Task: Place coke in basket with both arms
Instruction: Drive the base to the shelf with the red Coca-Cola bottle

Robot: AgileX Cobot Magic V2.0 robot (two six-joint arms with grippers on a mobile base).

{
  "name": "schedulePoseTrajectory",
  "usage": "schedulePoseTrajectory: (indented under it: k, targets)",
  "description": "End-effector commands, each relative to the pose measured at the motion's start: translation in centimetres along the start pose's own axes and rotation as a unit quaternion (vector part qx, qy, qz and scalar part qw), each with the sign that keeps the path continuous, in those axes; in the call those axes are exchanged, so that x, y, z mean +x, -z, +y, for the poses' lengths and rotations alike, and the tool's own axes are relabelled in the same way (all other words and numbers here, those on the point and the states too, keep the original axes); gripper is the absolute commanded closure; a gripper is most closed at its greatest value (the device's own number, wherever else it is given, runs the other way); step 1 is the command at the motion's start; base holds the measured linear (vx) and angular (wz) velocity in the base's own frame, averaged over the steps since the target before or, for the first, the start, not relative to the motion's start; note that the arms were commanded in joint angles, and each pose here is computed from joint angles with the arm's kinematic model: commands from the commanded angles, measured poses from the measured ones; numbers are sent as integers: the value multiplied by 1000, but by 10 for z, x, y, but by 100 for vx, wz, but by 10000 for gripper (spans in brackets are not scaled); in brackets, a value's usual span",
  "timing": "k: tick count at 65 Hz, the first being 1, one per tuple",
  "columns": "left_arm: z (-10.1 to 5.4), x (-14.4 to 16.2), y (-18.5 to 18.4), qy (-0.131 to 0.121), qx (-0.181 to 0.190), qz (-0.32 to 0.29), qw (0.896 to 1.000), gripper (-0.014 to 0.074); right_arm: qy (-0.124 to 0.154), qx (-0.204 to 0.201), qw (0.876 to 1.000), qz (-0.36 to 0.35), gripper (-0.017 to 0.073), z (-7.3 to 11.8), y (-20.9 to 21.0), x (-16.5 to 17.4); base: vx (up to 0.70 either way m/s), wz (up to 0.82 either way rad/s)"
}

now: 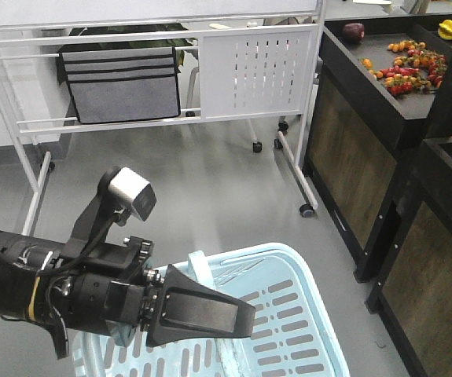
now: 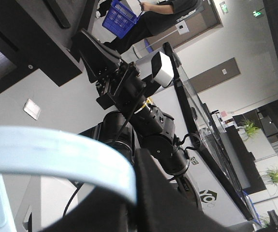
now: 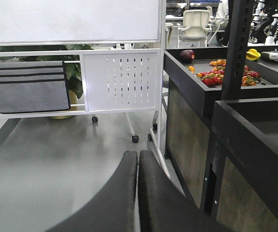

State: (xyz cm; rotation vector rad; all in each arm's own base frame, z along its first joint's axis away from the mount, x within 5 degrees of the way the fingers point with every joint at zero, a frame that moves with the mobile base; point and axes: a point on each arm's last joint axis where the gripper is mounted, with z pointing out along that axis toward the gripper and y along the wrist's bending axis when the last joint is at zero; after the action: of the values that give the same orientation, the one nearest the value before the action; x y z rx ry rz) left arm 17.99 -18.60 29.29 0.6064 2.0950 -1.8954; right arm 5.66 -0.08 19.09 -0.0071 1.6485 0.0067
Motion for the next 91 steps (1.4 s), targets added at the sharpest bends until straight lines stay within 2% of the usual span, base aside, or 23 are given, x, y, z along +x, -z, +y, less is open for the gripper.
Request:
schedulePoseTrajectory:
  k: [1,91]
  targets:
    - [-30,-1,4,-18,93,6,995,599,9,-4,999,-36,564,1,1,-5,20,0]
    - [-30,-1,4,-18,93,6,995,599,9,-4,999,-36,564,1,1,-5,26,5]
